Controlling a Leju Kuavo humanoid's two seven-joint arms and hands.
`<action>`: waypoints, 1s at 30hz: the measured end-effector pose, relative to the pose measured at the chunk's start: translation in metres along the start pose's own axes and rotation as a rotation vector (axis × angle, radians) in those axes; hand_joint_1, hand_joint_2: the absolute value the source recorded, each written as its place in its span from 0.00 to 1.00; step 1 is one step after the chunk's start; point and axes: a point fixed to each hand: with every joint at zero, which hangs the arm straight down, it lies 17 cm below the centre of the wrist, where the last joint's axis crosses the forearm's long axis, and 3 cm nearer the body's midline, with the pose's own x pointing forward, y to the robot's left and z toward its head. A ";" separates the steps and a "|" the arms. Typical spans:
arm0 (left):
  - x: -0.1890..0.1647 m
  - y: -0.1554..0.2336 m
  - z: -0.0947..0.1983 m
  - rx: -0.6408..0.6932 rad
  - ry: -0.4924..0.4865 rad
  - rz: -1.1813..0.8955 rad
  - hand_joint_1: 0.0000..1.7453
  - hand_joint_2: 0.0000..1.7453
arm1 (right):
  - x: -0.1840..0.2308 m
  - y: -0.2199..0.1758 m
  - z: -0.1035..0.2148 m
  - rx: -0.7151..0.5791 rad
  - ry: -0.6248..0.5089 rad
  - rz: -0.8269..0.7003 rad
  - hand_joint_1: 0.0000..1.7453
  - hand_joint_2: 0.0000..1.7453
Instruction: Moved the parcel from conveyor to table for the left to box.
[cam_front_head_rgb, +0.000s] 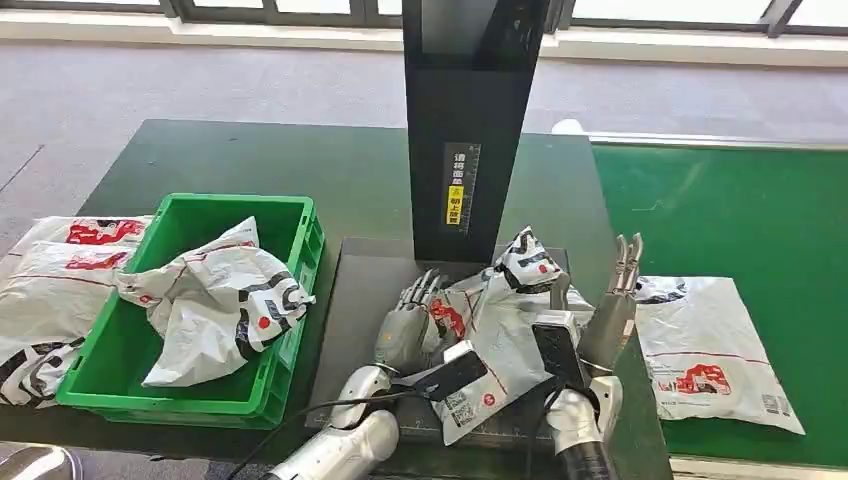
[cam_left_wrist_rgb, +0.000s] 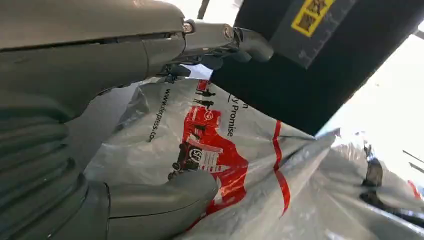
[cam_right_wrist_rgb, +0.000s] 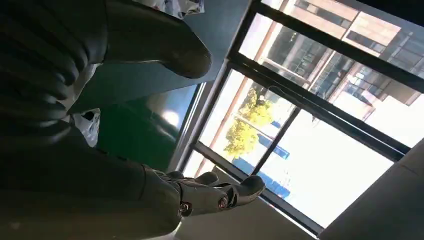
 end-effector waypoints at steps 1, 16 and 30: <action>0.001 -0.004 0.000 -0.020 0.001 0.006 0.00 1.00 | 0.000 0.000 0.000 0.000 0.001 0.001 0.00 1.00; 0.001 -0.052 0.009 -0.222 0.039 -0.108 1.00 1.00 | -0.005 -0.013 0.006 -0.019 0.011 0.009 0.00 1.00; -0.003 -0.064 0.013 -0.278 0.047 -0.239 1.00 1.00 | -0.004 -0.029 0.003 -0.063 0.011 0.007 0.00 1.00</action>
